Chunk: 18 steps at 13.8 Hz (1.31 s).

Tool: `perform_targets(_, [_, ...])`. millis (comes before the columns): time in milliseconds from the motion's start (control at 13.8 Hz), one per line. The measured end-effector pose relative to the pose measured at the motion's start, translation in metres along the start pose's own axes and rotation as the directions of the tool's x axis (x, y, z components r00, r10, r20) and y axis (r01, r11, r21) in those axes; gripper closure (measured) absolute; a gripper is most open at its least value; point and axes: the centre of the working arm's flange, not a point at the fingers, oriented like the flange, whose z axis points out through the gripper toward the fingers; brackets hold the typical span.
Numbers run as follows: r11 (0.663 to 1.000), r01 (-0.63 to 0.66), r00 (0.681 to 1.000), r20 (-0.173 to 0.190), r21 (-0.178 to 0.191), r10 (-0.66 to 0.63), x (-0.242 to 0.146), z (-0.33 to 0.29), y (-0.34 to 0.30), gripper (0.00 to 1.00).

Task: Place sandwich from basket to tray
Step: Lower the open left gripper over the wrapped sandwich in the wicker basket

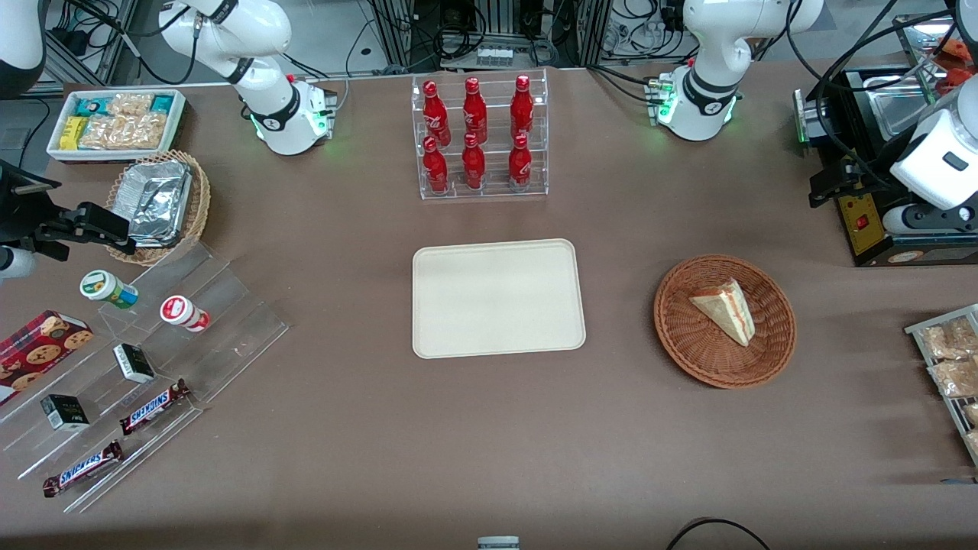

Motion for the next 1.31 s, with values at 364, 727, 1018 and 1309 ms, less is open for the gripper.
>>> perform_targets(364, [1.000,0.001,1.000,0.021,0.001,-0.001,0.000,0.004,0.000,0.00])
perform_targets(727, [0.997,0.073,0.996,0.052,0.028,-0.075,0.028,0.078,-0.003,0.00])
perform_targets(1018, [0.965,0.262,0.965,-0.019,0.017,-0.261,0.043,0.159,-0.001,0.00])
perform_targets(1309, [0.879,0.476,0.873,-0.097,-0.035,-0.477,0.039,0.233,0.013,0.00])
